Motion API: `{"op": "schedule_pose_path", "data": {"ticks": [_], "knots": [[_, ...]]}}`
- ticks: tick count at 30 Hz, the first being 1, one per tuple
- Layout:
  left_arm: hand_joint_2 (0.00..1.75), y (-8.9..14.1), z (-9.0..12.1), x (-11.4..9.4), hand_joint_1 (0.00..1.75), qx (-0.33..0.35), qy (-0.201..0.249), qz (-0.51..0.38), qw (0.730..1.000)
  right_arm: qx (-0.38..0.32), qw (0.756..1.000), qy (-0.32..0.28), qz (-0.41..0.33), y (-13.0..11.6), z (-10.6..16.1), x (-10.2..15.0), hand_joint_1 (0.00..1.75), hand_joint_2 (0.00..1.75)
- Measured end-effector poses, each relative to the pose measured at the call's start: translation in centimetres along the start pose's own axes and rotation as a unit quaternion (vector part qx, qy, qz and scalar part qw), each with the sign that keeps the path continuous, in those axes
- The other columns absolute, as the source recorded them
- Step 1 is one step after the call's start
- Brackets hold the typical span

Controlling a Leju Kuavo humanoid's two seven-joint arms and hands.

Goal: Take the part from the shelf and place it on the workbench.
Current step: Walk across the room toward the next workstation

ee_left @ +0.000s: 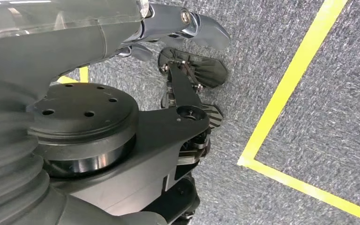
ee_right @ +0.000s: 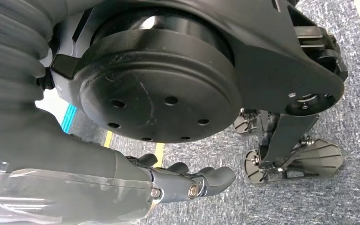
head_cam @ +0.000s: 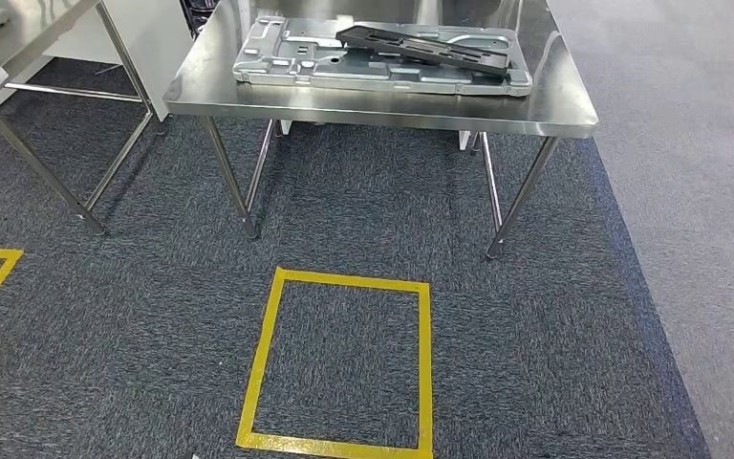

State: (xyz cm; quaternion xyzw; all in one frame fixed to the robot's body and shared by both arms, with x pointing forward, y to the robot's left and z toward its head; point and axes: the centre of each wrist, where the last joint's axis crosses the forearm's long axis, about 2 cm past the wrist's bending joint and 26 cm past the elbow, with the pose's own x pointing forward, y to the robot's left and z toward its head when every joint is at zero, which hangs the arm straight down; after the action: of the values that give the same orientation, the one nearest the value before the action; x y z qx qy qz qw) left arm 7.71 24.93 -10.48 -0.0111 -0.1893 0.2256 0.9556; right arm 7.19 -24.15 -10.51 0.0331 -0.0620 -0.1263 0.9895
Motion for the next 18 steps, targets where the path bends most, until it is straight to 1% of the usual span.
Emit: {"op": "schedule_pose_path", "data": {"ticks": [8, 18], "knots": [[1.75, -0.14, -0.01, 0.08, 0.00, -0.005, 0.002, -0.018, 1.000, 0.009, 1.000, 0.000, 0.001, 0.47, 0.02, -0.17, 0.00, 1.75], [1.75, -0.20, -0.04, 0.18, 0.00, -0.006, 0.012, -0.023, 1.000, 0.010, 1.000, -0.006, 0.009, 0.50, 0.02, -0.15, 0.00, 1.75]]}}
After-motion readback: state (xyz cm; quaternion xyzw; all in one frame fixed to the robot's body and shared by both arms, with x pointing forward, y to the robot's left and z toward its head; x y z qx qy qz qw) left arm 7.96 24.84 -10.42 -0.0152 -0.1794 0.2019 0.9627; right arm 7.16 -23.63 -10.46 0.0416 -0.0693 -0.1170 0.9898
